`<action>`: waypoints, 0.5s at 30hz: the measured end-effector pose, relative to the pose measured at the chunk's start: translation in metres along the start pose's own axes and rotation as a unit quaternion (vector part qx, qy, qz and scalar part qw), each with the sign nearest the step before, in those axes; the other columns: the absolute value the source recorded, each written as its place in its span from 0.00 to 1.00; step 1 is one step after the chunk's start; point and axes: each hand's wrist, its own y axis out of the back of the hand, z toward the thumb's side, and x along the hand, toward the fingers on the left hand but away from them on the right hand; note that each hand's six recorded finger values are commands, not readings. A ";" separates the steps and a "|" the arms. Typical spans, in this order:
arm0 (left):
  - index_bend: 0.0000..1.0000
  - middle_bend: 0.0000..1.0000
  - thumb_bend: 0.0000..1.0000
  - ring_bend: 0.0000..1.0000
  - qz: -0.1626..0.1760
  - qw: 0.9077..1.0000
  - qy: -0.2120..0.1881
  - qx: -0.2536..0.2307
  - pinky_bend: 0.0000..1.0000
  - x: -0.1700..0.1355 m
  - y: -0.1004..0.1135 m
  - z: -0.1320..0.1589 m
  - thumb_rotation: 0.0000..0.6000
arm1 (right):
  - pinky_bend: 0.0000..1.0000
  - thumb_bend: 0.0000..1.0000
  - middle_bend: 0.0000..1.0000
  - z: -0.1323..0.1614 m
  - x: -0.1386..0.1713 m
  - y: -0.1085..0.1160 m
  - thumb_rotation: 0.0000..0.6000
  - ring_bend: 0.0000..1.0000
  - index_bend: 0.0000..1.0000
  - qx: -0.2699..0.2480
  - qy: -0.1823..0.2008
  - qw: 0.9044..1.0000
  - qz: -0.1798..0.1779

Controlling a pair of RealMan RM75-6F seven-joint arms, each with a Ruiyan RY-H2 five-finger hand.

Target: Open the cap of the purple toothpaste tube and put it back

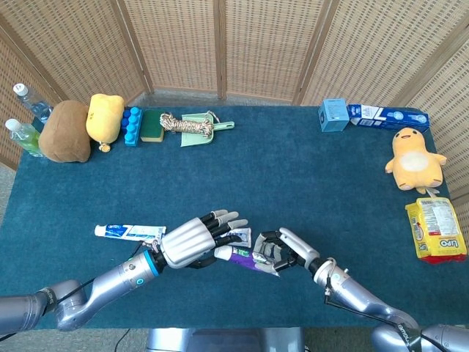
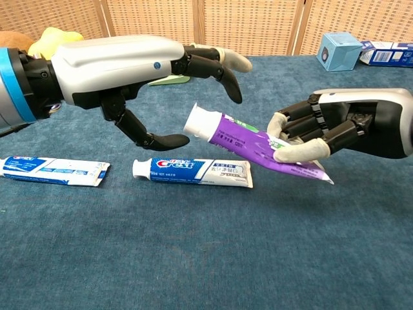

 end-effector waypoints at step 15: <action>0.33 0.03 0.34 0.00 0.023 1.000 -0.007 -0.001 0.11 0.005 0.002 0.003 1.00 | 0.68 0.46 0.63 0.000 -0.001 -0.003 1.00 0.56 0.86 -0.007 -0.003 1.000 0.010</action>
